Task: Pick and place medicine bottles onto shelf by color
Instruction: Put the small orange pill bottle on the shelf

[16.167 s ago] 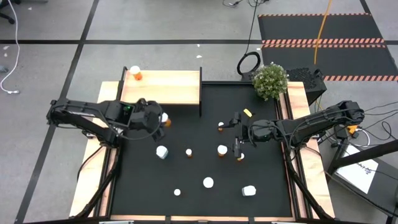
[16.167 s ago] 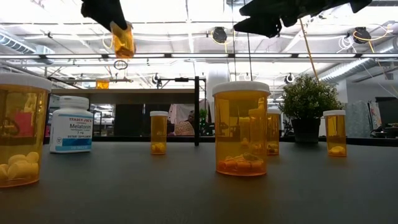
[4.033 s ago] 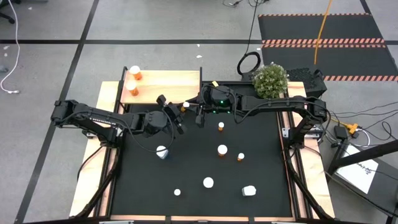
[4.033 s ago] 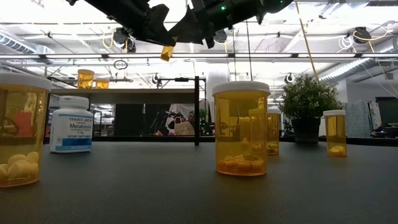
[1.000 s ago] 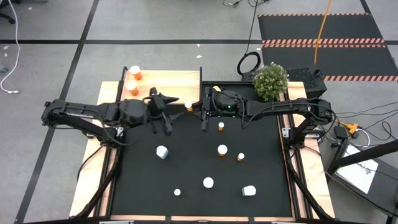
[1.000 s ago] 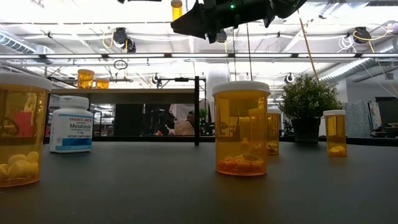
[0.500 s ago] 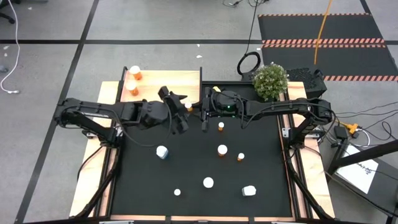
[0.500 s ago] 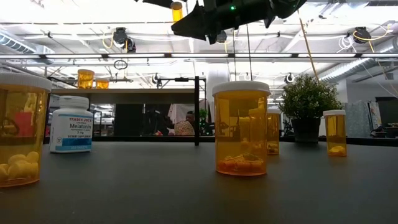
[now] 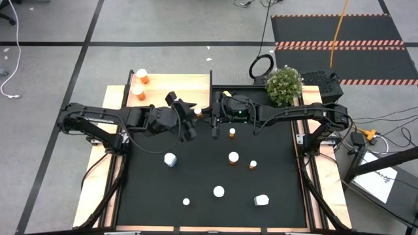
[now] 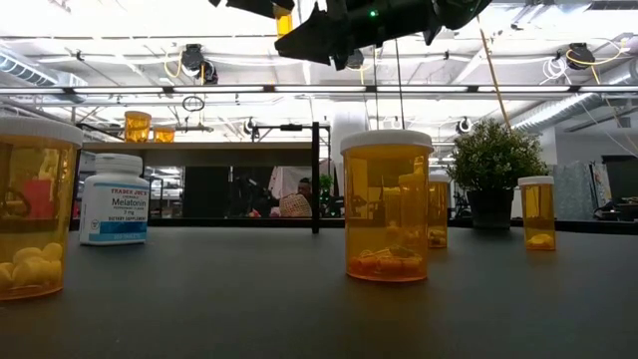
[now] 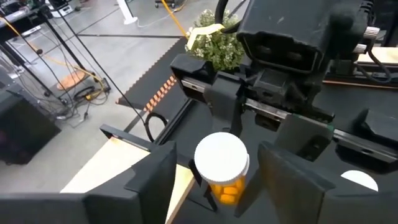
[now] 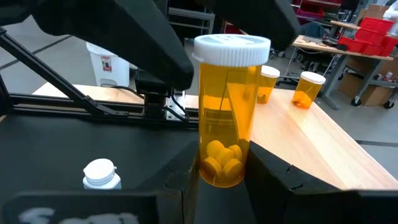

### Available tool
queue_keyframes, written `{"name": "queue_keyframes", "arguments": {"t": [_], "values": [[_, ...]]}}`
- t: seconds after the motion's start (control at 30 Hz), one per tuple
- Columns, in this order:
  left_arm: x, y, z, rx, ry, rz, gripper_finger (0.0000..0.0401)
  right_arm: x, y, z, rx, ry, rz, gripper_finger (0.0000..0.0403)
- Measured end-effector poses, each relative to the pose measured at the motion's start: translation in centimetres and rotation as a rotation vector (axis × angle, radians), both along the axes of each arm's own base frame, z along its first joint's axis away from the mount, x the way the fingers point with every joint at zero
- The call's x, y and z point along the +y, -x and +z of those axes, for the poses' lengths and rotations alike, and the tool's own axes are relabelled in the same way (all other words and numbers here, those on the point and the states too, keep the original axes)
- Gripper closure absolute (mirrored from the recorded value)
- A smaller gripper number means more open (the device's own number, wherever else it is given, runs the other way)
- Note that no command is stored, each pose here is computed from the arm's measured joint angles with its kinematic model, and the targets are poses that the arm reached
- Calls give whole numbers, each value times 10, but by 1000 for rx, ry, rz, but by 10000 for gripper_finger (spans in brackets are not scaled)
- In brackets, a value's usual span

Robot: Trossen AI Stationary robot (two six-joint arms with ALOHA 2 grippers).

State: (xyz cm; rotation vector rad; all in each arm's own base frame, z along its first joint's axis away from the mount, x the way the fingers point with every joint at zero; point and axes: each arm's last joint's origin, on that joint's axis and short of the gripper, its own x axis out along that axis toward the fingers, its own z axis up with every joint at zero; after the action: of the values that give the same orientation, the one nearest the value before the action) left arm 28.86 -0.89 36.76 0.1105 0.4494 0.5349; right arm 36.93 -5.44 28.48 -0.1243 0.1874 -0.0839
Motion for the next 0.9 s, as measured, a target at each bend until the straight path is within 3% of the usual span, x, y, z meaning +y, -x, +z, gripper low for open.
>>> {"name": "queue_keyframes", "arguments": {"t": [0.43, 0.9], "values": [[3, 1, -1, 9, 14, 12, 249, 0, 0, 0, 1, 4, -2, 300], [3, 0, -2, 11, 21, -1, 265, 0, 0, 0, 3, 10, 1, 300]]}}
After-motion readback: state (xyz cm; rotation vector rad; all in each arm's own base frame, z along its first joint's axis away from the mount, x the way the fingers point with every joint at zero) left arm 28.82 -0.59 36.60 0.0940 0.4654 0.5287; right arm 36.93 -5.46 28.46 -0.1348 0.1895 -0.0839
